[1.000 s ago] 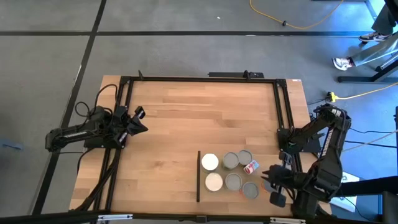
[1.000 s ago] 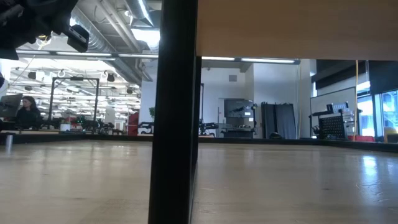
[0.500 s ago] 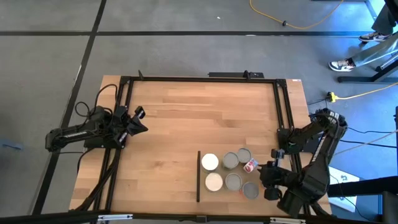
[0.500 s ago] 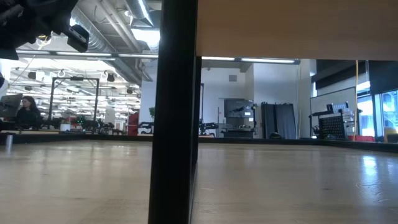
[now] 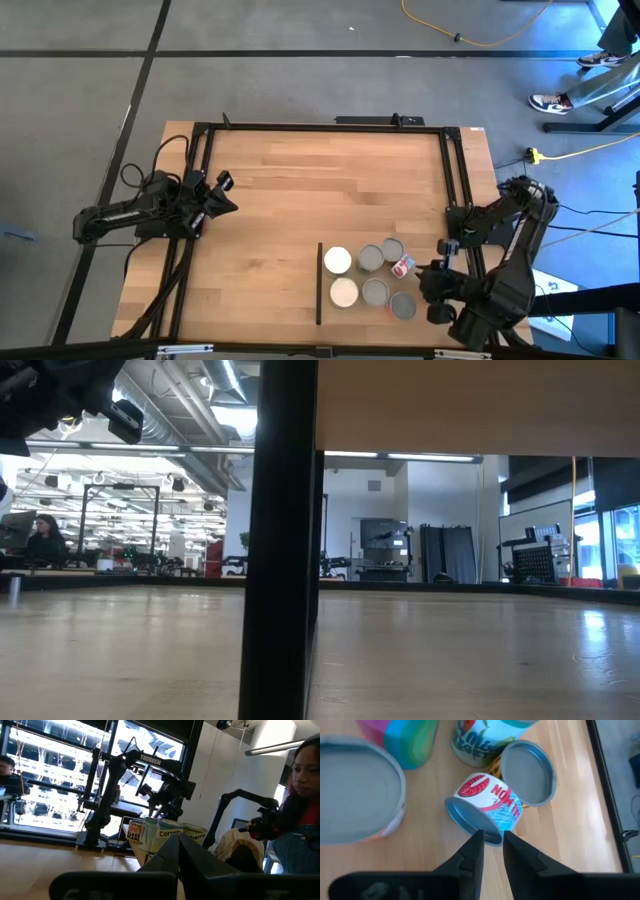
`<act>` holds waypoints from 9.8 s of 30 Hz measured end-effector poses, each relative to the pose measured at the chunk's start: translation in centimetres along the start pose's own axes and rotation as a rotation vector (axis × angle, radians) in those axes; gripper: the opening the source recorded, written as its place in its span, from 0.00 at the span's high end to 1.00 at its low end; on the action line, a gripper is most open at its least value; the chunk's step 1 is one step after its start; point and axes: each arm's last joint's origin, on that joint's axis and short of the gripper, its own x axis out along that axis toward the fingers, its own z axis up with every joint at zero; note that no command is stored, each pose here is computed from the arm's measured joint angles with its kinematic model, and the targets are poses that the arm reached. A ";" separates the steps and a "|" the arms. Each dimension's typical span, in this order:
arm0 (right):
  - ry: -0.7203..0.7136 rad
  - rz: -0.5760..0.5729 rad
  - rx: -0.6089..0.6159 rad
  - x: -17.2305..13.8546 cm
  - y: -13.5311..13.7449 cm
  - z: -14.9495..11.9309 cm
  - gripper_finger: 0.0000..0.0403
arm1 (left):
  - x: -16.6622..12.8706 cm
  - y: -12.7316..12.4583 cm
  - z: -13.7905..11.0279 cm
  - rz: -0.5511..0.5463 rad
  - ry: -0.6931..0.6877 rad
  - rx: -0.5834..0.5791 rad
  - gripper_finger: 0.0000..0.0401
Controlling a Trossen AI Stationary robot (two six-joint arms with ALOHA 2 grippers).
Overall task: Pick and place cans onto a shelf
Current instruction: Adjust the tuna can on the shelf
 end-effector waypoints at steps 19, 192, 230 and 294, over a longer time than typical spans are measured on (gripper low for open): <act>0.018 -0.032 -0.116 1.0 1.6 0.0 0.82 | 0.0 0.0 0.0 0.003 -0.001 0.000 1.00; -0.110 -0.040 -0.235 2.2 2.6 1.6 0.82 | 0.0 0.1 0.0 0.023 -0.012 0.078 1.00; -0.076 -0.085 -0.265 4.6 2.9 0.5 0.87 | 0.0 0.1 0.1 0.023 -0.012 0.079 1.00; -0.017 -0.068 -0.189 2.2 1.3 2.0 0.80 | 0.0 0.1 0.0 0.023 -0.012 0.080 1.00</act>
